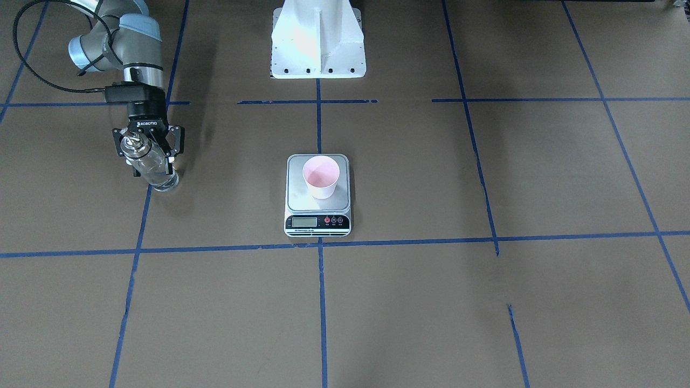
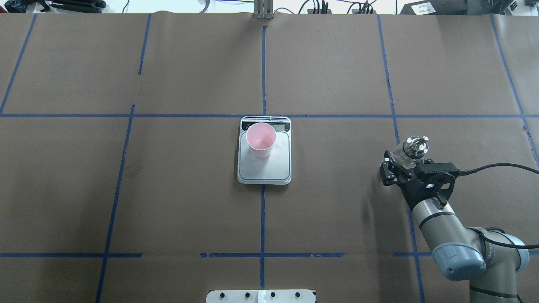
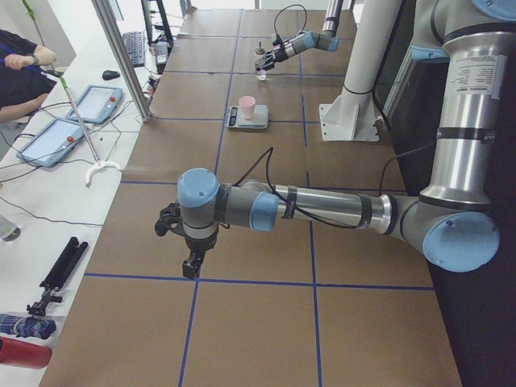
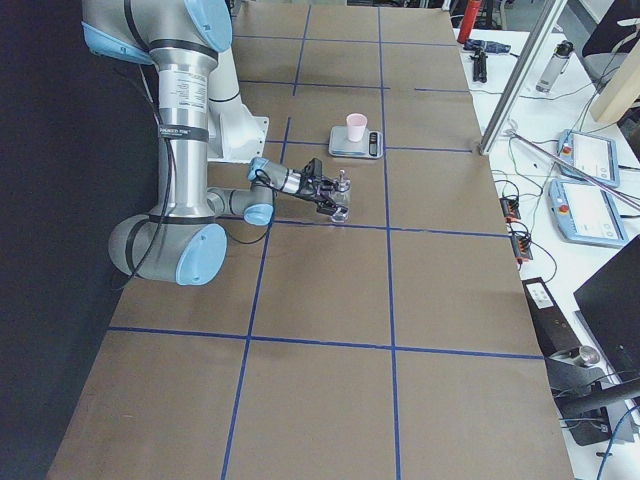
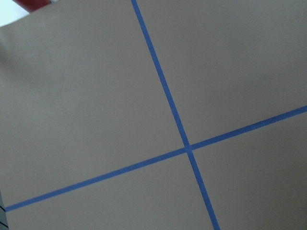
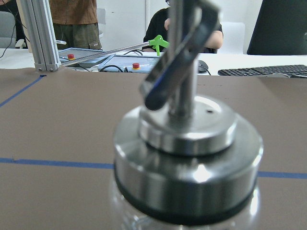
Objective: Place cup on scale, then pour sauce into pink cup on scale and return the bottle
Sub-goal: 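Close the right gripper around the glass bottle body, then lift the bottle with the right gripper and carry it toward the pink cup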
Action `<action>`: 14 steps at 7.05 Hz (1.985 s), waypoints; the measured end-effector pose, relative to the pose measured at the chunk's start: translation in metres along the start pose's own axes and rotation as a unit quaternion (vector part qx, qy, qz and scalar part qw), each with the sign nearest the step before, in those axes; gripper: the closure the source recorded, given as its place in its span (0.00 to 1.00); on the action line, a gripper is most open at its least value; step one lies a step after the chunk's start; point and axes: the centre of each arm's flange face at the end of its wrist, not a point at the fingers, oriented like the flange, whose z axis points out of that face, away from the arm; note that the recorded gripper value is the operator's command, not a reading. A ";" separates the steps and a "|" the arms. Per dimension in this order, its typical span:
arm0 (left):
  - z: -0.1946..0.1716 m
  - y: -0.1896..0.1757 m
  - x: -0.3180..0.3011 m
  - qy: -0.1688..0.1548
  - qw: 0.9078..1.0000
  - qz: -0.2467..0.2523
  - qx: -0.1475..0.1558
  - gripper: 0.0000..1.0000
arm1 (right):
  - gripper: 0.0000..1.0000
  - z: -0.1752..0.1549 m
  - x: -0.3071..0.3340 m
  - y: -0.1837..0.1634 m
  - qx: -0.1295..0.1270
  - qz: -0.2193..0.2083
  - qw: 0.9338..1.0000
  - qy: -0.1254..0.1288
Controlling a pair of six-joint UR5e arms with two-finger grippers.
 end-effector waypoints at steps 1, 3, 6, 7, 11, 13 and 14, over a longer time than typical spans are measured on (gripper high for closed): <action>0.009 0.018 -0.002 0.022 1.000 -0.011 -0.006 0.00 | 1.00 0.000 -0.001 -0.001 0.001 0.001 1.000 0.000; 0.014 0.031 -0.002 0.037 0.999 -0.009 -0.002 0.00 | 1.00 -0.003 -0.004 -0.011 0.006 -0.017 1.000 -0.003; 0.013 0.031 -0.001 0.037 0.999 -0.003 0.005 0.00 | 1.00 -0.024 -0.024 -0.056 0.046 -0.101 0.994 -0.014; 0.013 0.031 -0.001 0.037 0.999 -0.003 0.005 0.00 | 1.00 -0.027 -0.029 -0.064 0.060 -0.156 0.986 -0.006; 0.013 0.032 -0.002 0.037 0.999 -0.005 0.006 0.00 | 1.00 -0.030 -0.106 -0.094 0.086 -0.245 0.965 -0.018; 0.012 0.033 -0.003 0.036 0.999 -0.007 0.006 0.00 | 1.00 -0.031 -0.129 -0.101 0.088 -0.230 0.969 -0.028; 0.012 0.033 -0.004 0.036 0.999 -0.007 0.007 0.00 | 1.00 -0.029 -0.135 -0.104 0.088 -0.231 0.969 -0.026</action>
